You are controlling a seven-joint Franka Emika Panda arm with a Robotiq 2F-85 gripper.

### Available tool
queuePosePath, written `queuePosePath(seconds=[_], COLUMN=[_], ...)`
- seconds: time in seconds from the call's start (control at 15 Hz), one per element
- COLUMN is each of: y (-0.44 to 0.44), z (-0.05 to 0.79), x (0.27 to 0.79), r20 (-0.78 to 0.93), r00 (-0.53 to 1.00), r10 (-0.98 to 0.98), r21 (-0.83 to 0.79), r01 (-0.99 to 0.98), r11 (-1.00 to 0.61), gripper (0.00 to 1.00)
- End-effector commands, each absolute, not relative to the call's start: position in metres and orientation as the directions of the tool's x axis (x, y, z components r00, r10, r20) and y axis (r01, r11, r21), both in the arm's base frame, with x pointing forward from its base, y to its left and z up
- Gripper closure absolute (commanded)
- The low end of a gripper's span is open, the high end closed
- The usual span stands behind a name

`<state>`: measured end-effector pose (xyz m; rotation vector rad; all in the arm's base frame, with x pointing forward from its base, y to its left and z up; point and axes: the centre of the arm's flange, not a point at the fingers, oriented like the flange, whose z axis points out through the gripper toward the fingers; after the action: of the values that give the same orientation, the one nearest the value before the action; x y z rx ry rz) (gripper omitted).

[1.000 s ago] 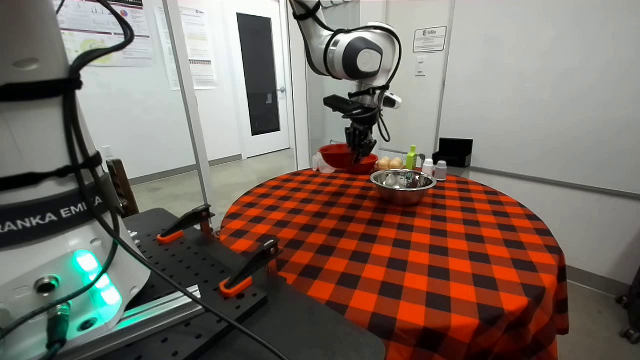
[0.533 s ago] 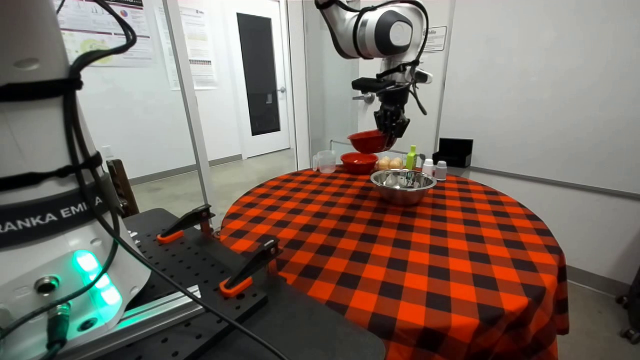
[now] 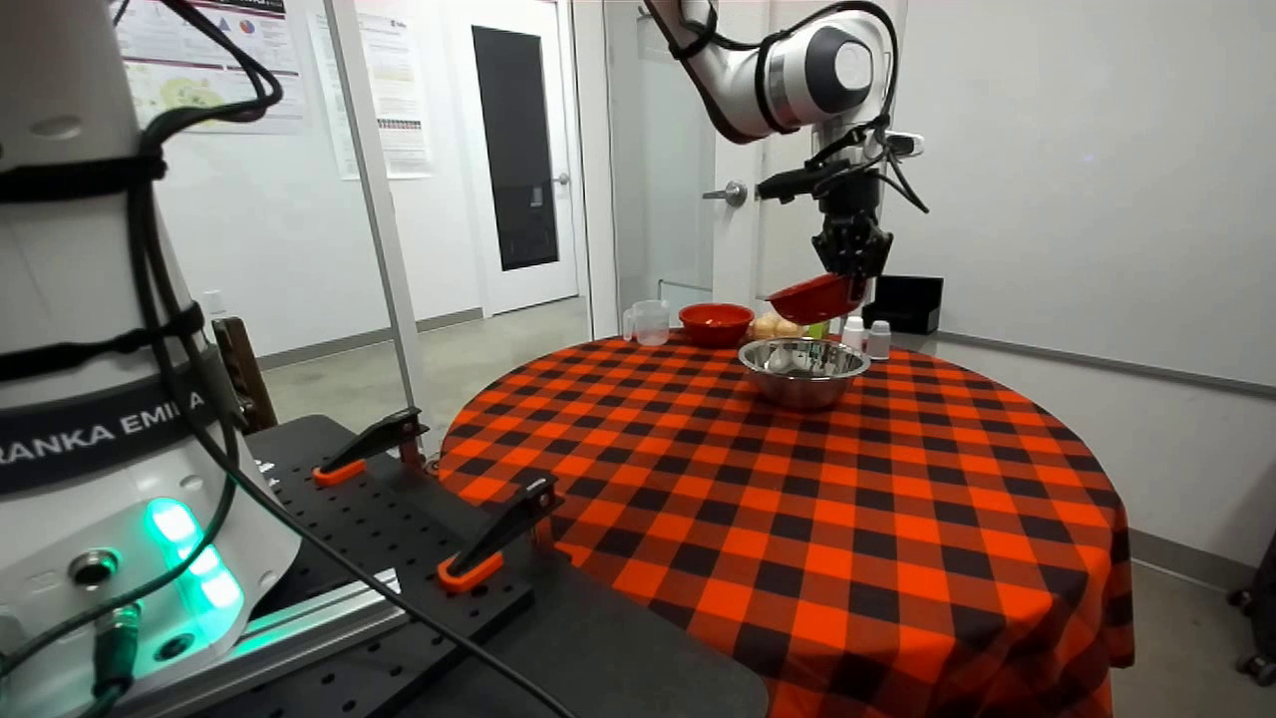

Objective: Pour the things in the red bowl into the silver bowl

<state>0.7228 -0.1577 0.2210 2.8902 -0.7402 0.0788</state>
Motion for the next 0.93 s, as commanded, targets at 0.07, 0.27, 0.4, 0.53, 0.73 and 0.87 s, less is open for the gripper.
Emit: queuePosePath(seconds=[0.07,0.27,0.4,0.53,0.73,0.87], y=[-0.16,-0.151,-0.14,-0.127,-0.105,-0.091], z=[0.211,0.199,0.193,0.188,0.182,0.18], x=[0.753,0.75,0.745,0.74,0.733,0.729], r20=[0.168,0.22,0.256,0.288,0.329,0.349], r00=[0.875,0.89,0.906,0.921,0.932,0.931], r10=[-0.454,-0.398,-0.336,-0.262,-0.153,-0.104], r21=[0.295,0.404,0.484,0.55,0.616,0.634], r01=[-0.484,-0.455,-0.421,-0.383,-0.334,-0.316], r11=[-0.824,-0.793,-0.767,-0.742,-0.713,-0.706], gripper=[0.97,0.97,0.97,0.97,0.97,0.97])
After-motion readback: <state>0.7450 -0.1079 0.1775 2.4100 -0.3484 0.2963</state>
